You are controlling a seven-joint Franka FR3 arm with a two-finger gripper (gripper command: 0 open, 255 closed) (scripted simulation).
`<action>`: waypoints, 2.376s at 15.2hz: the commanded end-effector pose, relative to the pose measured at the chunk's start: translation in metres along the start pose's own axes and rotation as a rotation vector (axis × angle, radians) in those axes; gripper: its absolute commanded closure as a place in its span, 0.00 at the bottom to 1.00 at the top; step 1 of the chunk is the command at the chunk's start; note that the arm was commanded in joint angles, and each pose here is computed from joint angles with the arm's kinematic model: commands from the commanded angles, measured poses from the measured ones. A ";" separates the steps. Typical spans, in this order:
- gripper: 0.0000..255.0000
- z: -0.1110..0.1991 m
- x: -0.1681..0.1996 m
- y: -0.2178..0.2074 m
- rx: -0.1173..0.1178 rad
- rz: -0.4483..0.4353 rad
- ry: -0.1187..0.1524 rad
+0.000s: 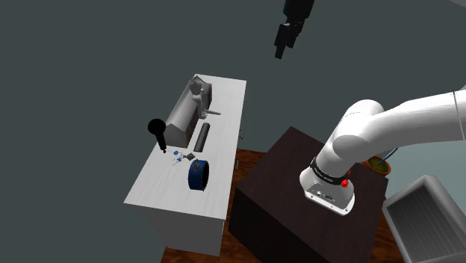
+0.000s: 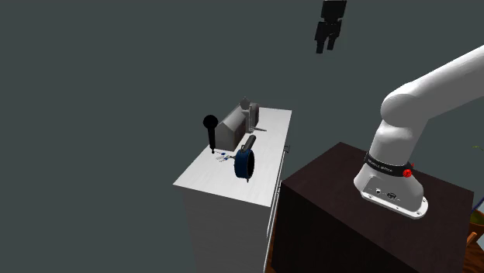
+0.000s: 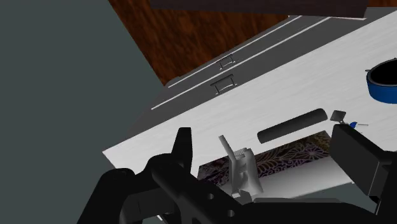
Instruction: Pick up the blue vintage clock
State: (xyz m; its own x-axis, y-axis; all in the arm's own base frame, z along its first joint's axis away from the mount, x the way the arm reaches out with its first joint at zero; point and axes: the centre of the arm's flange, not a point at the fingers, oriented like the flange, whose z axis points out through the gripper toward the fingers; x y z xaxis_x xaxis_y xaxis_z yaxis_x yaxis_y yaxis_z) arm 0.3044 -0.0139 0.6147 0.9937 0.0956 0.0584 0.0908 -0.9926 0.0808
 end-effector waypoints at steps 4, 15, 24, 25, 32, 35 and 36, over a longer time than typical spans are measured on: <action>0.00 0.024 0.007 -0.028 0.018 0.061 -0.044; 0.00 0.113 0.040 -0.131 0.085 0.283 -0.205; 0.00 0.185 0.074 -0.214 0.140 0.464 -0.337; 0.00 0.193 0.078 -0.223 0.146 0.484 -0.351; 0.00 0.248 0.108 -0.285 0.189 0.626 -0.454; 0.00 0.273 0.122 -0.311 0.207 0.686 -0.498; 0.00 0.281 0.126 -0.320 0.213 0.706 -0.512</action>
State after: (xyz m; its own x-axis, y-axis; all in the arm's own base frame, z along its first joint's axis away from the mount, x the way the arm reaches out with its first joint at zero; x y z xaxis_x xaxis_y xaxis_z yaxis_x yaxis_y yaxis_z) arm 0.4181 0.2828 0.3265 0.7441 -0.5221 -0.4167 -0.5740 -0.8188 0.0009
